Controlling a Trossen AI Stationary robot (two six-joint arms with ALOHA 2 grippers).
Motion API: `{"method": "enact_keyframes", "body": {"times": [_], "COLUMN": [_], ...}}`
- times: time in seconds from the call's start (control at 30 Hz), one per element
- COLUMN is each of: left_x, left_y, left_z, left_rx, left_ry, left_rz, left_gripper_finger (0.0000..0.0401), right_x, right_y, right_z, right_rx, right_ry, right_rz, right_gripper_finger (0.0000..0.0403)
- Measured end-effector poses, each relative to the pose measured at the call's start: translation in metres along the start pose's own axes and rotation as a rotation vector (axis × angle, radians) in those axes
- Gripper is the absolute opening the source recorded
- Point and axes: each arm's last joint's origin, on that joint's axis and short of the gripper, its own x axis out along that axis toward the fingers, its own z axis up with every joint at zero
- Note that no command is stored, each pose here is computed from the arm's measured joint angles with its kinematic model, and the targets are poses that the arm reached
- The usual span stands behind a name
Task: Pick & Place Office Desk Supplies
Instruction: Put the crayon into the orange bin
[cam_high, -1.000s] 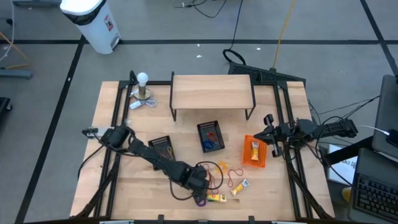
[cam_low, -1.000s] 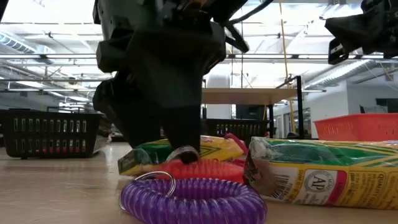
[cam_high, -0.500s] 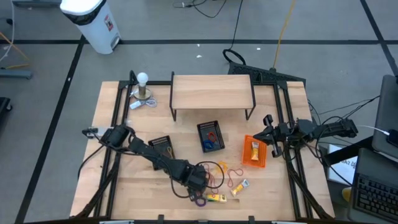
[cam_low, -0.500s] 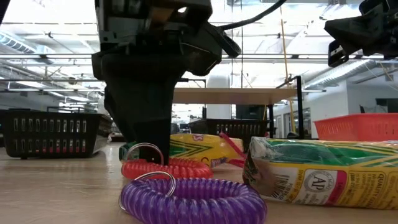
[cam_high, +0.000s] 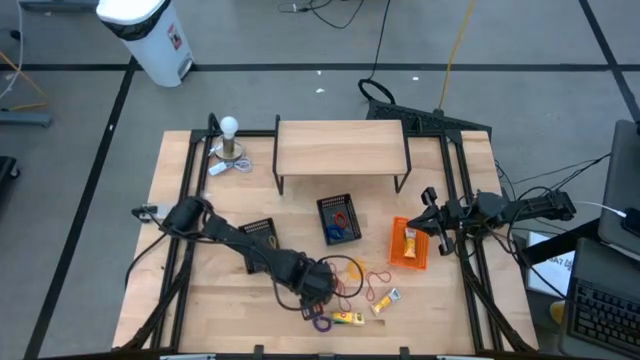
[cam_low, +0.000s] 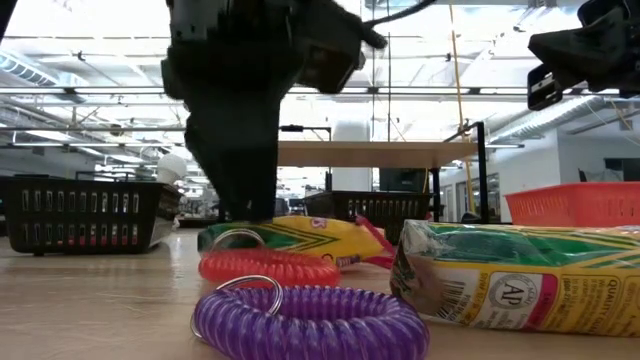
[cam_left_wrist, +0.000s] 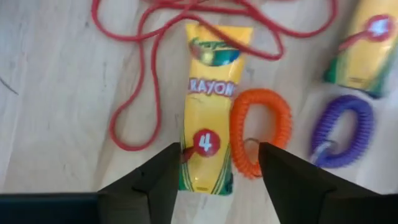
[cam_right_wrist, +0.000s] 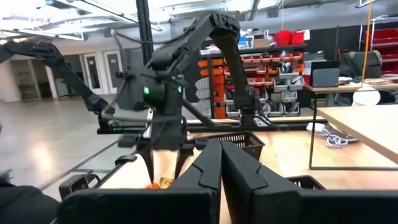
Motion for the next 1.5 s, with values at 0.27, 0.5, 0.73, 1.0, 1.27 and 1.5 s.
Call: {"method": "enact_keyframes", "body": {"times": [0.27, 0.5, 0.73, 1.0, 1.27, 1.5], "left_x": [-0.005, 0.001, 0.010, 0.017, 0.019, 0.017], "left_y": [0.003, 0.007, 0.006, 0.009, 0.012, 0.012], "left_z": [0.001, -0.003, -0.004, -0.005, -0.003, -0.001], "left_rx": [0.002, -0.006, 0.004, 0.063, 0.129, 0.166], "left_ry": [-0.034, -0.030, -0.030, -0.031, -0.008, 0.005], "left_rz": [0.034, 0.059, 0.053, 0.108, 0.086, 0.051], "left_gripper_finger": [0.0239, 0.0224, 0.0217, 0.0226, 0.0158, 0.0078], "right_x": [0.001, 0.001, 0.001, 0.002, 0.002, 0.003], "right_y": [0.000, 0.000, 0.000, 0.000, 0.000, 0.000], "right_z": [0.001, 0.000, 0.000, 0.000, 0.001, 0.001], "right_rx": [-0.004, -0.001, 0.003, 0.007, 0.007, 0.007], "right_ry": [-0.006, 0.000, 0.000, 0.003, -0.006, -0.003], "right_rz": [-0.001, -0.002, -0.002, -0.001, -0.001, -0.002], "right_gripper_finger": [0.0000, 0.0000, 0.0000, 0.0000, 0.0000, 0.0000]}}
